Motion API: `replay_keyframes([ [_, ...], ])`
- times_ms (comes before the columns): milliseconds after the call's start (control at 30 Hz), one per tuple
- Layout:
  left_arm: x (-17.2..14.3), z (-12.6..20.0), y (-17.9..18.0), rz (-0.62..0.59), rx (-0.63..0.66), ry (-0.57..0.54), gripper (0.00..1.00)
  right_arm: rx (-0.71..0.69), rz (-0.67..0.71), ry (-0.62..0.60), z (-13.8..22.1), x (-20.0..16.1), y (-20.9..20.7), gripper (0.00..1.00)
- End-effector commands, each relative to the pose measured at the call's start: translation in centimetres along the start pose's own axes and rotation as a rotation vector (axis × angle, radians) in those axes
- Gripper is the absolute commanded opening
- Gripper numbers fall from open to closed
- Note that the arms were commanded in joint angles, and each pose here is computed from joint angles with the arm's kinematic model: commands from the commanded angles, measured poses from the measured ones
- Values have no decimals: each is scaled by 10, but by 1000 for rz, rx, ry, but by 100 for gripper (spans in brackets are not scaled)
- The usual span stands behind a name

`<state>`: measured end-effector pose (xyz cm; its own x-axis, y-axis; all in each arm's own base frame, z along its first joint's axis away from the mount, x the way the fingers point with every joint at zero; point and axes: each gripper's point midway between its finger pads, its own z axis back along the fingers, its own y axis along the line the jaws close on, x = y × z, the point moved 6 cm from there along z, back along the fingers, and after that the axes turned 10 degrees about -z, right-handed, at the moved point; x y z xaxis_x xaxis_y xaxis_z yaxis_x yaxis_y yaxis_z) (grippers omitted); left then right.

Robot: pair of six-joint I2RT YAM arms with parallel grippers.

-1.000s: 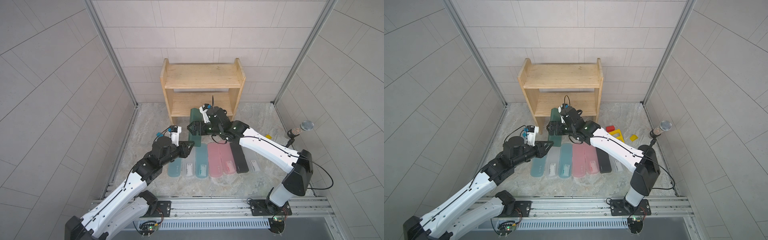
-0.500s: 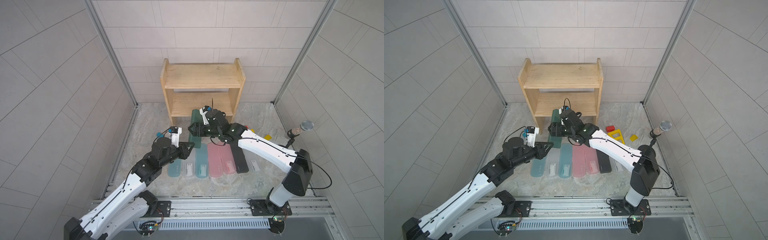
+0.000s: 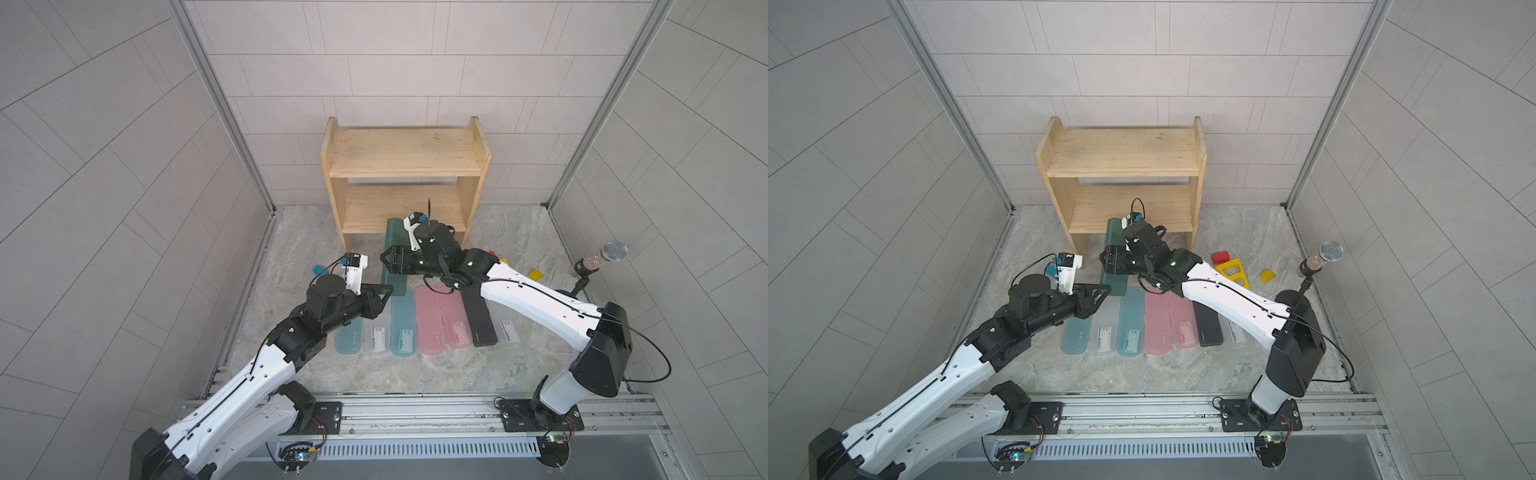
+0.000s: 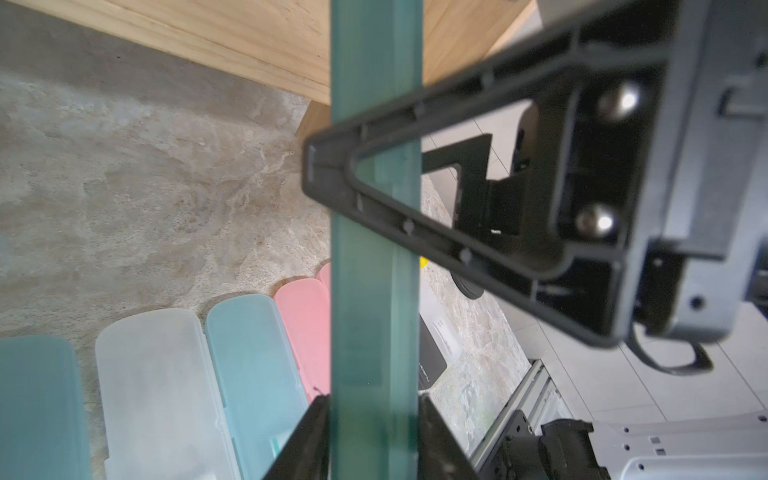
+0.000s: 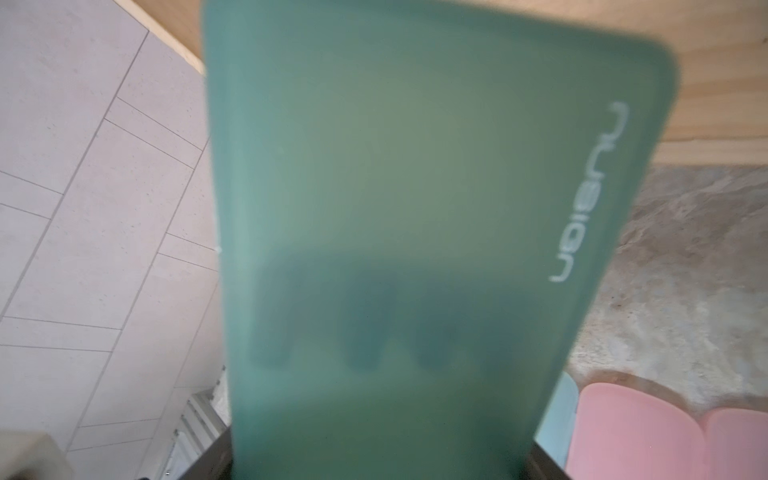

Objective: Remove the pencil cases from the shelf
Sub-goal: Pick up the pencil case from the shelf, then place the pencil case at the center of the board.

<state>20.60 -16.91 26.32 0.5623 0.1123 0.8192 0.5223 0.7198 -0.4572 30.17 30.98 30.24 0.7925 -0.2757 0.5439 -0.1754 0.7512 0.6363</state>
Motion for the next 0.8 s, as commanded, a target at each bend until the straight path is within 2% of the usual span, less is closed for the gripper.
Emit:
replay_keyframes([
  [0,17,5,1,-20,35,-80,59,-43,28,-17,17,3,-12,0],
  [167,19,12,10,-73,130,-70,92,-57,39,-35,32,3,-22,0],
  [233,23,16,15,-74,168,-77,99,-74,46,-44,36,3,-25,0],
  [400,31,37,30,-47,247,-113,100,-53,30,-15,32,-3,-26,0],
  [500,36,54,43,-45,346,-107,100,-41,6,3,25,-9,-29,0],
  [667,53,83,64,-48,510,-35,100,38,-68,90,-6,-41,-20,0],
  [767,66,95,72,-84,596,46,100,109,-117,160,-33,-63,-4,0],
])
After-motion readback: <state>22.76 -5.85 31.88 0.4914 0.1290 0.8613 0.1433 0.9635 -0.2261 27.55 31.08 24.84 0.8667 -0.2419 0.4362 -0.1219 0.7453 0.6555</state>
